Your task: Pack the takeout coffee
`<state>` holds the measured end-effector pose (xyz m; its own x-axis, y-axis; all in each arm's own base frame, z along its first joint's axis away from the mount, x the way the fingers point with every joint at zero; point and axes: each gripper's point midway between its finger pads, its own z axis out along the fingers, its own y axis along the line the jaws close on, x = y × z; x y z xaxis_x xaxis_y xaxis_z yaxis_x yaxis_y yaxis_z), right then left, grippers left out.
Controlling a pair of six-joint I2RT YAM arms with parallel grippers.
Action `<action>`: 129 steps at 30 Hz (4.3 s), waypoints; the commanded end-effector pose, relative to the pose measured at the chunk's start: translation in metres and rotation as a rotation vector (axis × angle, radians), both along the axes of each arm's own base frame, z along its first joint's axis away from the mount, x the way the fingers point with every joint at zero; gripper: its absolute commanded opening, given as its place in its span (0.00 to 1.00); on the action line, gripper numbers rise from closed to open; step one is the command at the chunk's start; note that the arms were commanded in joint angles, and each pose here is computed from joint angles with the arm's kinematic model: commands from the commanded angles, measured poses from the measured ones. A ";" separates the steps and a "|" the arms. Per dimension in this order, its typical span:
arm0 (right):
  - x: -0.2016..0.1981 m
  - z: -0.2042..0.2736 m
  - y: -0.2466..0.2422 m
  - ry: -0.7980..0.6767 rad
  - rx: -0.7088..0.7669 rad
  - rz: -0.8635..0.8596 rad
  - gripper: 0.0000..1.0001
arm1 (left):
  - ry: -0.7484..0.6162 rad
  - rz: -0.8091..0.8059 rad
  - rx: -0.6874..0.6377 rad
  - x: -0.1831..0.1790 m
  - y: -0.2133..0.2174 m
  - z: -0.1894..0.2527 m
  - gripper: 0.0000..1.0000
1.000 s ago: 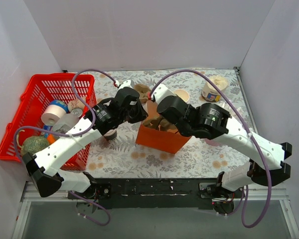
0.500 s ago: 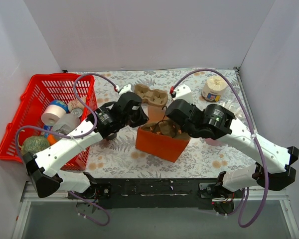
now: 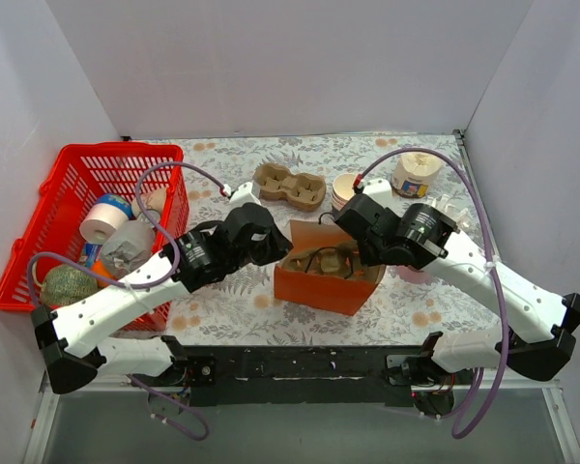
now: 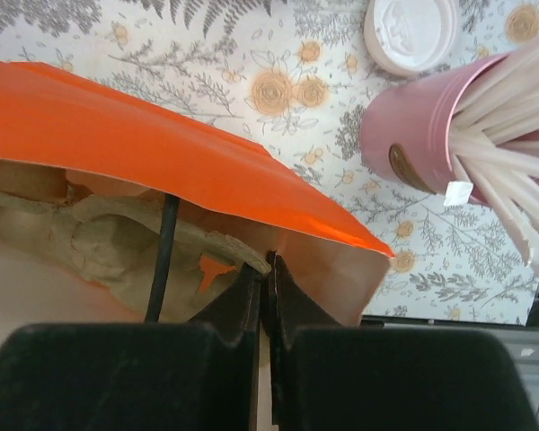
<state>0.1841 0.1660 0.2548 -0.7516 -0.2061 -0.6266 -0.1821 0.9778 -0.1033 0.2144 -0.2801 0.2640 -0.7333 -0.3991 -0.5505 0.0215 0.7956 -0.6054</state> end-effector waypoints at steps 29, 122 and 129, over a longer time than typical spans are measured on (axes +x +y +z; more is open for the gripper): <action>-0.023 -0.056 -0.007 0.129 0.368 -0.375 0.01 | -0.081 0.051 -0.147 -0.074 -0.026 0.008 0.00; -0.004 -0.101 0.004 0.159 0.049 0.019 0.33 | -0.049 0.153 -0.084 -0.068 -0.008 -0.009 0.00; -0.010 -0.133 0.002 0.220 0.019 0.030 0.34 | -0.051 0.157 -0.083 -0.068 -0.007 -0.010 0.00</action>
